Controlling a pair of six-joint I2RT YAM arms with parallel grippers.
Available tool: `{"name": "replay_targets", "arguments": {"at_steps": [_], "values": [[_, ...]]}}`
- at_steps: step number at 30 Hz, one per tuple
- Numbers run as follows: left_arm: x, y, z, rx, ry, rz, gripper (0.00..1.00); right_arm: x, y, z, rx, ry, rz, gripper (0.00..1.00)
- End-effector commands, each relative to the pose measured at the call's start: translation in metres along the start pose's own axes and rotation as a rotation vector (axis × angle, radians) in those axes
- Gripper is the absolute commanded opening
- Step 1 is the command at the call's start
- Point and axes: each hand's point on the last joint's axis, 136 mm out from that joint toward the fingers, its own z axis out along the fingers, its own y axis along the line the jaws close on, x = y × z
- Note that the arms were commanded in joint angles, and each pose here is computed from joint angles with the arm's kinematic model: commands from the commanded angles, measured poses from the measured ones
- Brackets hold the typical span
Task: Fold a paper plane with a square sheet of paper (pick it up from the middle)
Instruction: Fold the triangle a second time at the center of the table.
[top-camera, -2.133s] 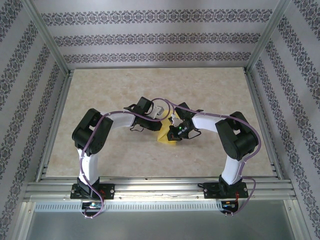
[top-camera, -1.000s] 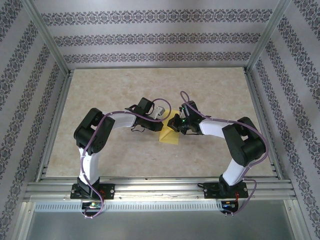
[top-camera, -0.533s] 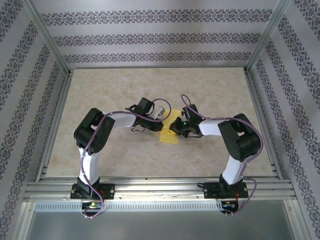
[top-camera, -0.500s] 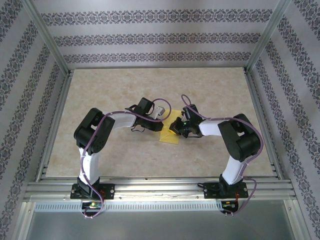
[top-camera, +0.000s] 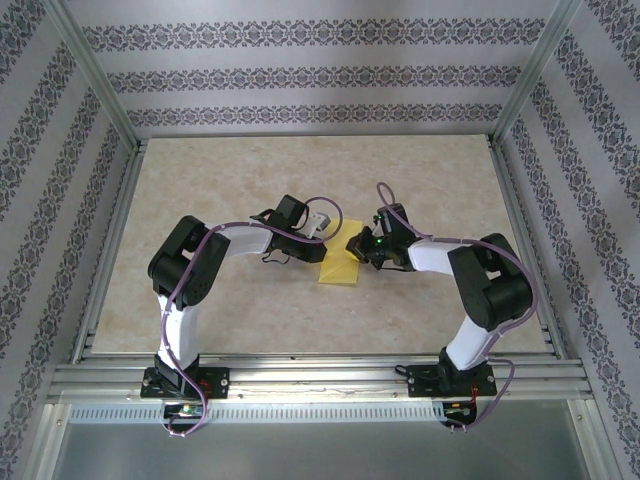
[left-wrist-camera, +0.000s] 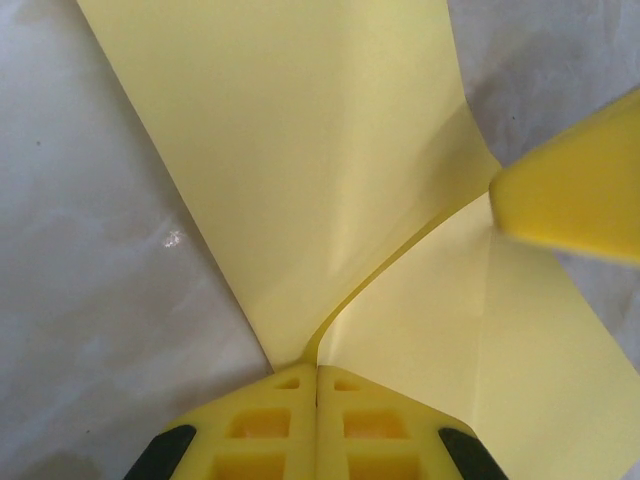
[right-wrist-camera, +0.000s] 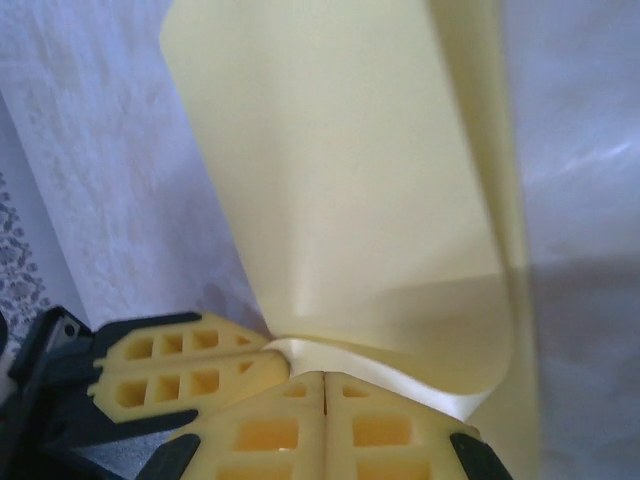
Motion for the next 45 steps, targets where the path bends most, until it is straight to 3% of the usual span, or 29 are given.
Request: {"name": "replay_targets", "arguments": {"at_steps": [1,9,16,22,27,38,45], "values": [[0.039,0.011,0.015,-0.034,0.132,-0.042,0.02,0.005,-0.023,0.001,0.043,0.015,0.019,0.00],[0.039,0.011,0.014,-0.036,0.131,-0.041,0.02,0.012,-0.070,0.006,0.150,0.007,0.091,0.00],[0.039,0.011,0.013,-0.039,0.135,-0.042,0.02,-0.006,-0.014,-0.014,0.007,-0.016,0.028,0.00],[0.038,0.010,0.013,-0.038,0.134,-0.043,0.01,0.012,0.026,-0.008,-0.013,0.042,-0.076,0.00],[0.038,0.010,0.013,-0.035,0.132,-0.043,0.01,0.023,0.013,0.012,0.027,0.066,-0.048,0.00],[0.034,0.003,0.009,-0.017,0.122,-0.034,0.02,0.022,-0.035,0.016,0.117,0.077,0.010,0.00],[0.022,-0.012,0.002,0.020,0.101,-0.016,0.09,0.026,-0.056,0.015,0.175,0.077,0.014,0.00]]}}
